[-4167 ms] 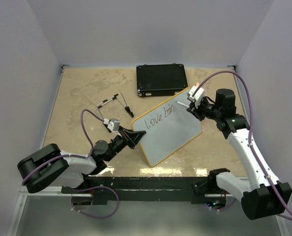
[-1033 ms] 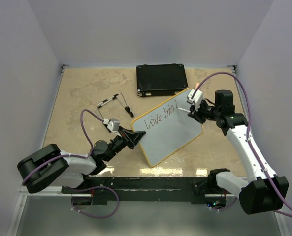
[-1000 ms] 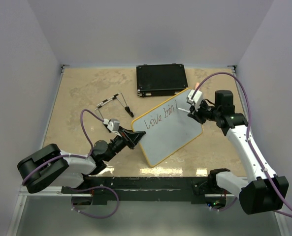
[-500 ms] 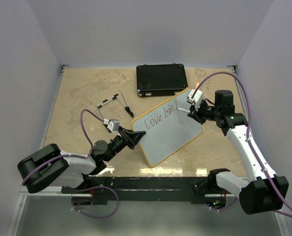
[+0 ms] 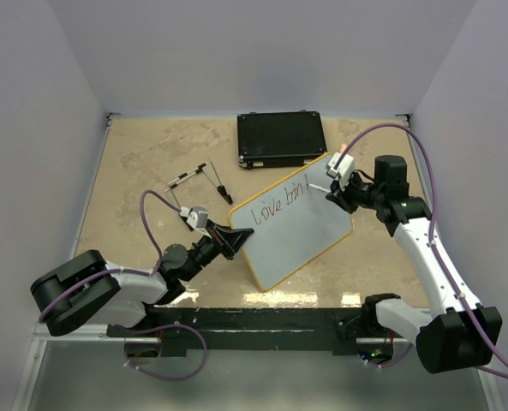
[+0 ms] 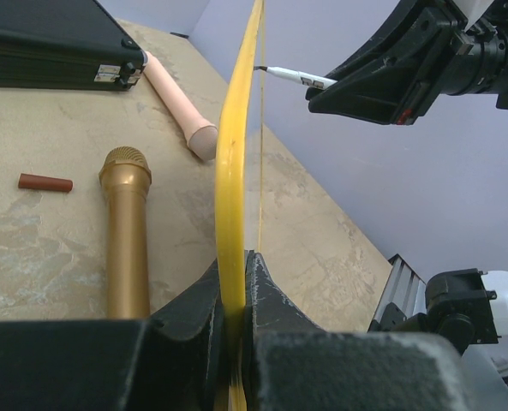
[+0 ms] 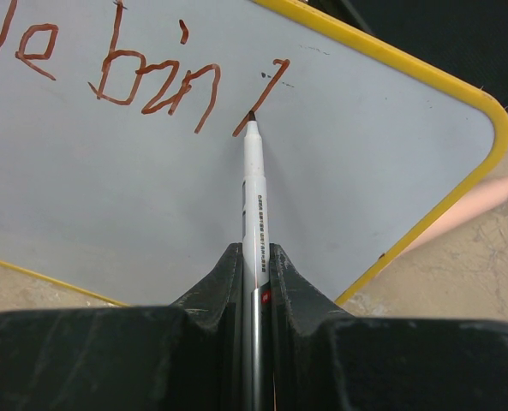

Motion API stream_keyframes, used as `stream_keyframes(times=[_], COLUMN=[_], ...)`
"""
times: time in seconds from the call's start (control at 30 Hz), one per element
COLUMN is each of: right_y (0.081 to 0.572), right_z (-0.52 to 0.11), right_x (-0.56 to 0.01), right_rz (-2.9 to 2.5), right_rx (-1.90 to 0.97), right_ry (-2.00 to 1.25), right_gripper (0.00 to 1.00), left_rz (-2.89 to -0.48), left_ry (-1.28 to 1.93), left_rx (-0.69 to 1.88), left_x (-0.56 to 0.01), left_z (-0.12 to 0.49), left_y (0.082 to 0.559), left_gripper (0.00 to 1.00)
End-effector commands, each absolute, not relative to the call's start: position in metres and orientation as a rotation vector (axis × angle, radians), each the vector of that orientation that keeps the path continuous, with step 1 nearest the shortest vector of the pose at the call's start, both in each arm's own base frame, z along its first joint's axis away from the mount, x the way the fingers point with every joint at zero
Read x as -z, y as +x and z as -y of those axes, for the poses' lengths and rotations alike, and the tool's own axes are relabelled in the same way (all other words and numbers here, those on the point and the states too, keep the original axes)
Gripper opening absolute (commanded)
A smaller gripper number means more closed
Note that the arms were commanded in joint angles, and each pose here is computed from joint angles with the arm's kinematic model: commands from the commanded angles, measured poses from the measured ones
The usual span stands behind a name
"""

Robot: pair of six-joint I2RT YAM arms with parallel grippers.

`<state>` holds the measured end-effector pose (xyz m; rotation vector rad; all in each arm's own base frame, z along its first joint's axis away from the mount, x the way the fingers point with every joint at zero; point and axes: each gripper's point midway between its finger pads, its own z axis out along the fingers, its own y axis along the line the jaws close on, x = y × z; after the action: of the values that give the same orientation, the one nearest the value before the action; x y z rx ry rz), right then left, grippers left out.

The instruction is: Write a sentence on the whiteboard

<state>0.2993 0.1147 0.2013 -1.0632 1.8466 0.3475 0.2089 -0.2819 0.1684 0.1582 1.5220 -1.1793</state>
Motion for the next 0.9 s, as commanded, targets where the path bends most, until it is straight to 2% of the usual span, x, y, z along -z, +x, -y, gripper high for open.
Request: stream_keyframes(times=[0.0,0.87], right_y=[0.309,0.29], right_z=[-0.122,-0.113], right_x=[-0.219,-0.194], right_rz=[-1.772,-1.852], right_rx=[-0.357,-0.345], right_ry=[-1.075,-1.145], right_gripper=[0.0,0.0], left_rz=[-1.555,-1.554], left_ry=[0.296,0.291], left_rx=[1.125,1.126], left_x=[-0.15,-0.15], left_z=[0.287,0.286], left_y=[0.203,0.202], left_gripper=[0.0,0.0])
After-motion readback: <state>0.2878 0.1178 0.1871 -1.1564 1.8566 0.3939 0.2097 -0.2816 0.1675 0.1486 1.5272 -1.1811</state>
